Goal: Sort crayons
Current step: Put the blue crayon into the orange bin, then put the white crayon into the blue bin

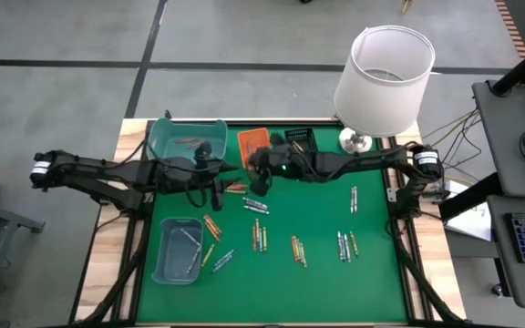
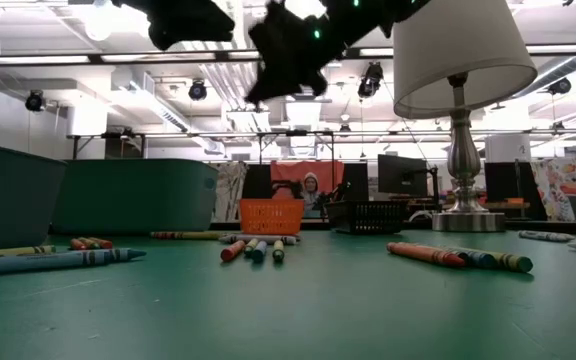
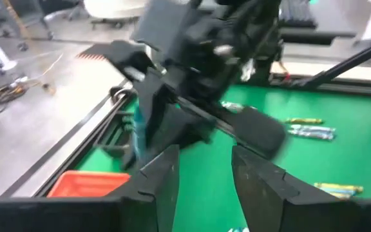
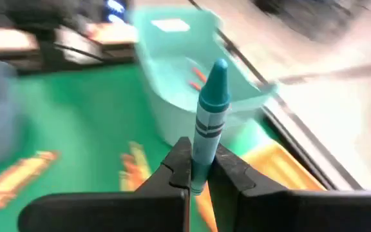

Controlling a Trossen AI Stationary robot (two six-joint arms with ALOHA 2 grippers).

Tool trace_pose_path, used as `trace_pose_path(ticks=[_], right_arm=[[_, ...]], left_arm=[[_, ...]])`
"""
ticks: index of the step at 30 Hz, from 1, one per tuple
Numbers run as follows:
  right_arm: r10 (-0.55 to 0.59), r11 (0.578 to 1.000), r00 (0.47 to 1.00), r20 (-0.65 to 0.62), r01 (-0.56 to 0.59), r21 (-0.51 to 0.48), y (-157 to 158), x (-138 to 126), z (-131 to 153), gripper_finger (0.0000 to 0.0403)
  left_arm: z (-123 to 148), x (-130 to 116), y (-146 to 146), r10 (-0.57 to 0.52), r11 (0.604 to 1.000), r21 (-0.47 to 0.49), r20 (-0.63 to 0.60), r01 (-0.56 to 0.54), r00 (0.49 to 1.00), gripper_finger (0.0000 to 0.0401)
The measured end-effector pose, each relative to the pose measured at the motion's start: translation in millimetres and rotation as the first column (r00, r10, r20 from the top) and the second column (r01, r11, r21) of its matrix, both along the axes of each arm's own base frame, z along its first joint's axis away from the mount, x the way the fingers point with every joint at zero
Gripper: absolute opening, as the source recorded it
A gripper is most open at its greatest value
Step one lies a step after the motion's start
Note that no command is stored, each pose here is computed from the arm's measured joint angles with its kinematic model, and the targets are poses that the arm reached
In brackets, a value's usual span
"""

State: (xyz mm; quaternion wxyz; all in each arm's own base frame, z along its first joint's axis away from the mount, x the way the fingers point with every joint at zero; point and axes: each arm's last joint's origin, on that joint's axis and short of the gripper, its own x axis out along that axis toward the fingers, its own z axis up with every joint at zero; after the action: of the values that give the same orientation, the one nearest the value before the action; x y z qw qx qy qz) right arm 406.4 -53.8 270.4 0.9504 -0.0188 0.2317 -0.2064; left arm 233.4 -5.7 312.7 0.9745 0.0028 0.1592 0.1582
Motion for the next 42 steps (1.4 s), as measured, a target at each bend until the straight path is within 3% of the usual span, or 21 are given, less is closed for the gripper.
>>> trace_pose_path(ticks=[11,19,28,37,42], right_arm=[[-0.233,0.958,0.964,-0.128,0.250,0.142,-74,-7,-56,0.0021],[-0.214,0.953,0.959,-0.188,0.247,0.178,-82,4,-87,0.0093],[-0.215,0.949,0.964,-0.156,0.243,0.199,-76,-2,-64,0.0143],[-0.128,0.937,0.959,-0.253,0.201,0.286,-38,-26,-29,0.0136],[-0.077,0.914,0.925,-0.373,0.215,0.343,-6,-49,-14,0.0126]], left_arm=[[12,-4,1,0.032,0.999,0.014,-0.076,-0.031,0.997,0.0127],[6,-4,1,0.035,0.999,0.009,-0.094,-0.035,0.995,0.0127],[-1,2,1,0.039,0.999,0.002,-0.121,-0.039,0.992,0.0127],[-17,14,0,0.045,0.999,-0.003,-0.201,-0.046,0.979,0.0127],[-23,19,0,0.054,0.998,0.030,-0.233,-0.049,0.971,0.0127]])
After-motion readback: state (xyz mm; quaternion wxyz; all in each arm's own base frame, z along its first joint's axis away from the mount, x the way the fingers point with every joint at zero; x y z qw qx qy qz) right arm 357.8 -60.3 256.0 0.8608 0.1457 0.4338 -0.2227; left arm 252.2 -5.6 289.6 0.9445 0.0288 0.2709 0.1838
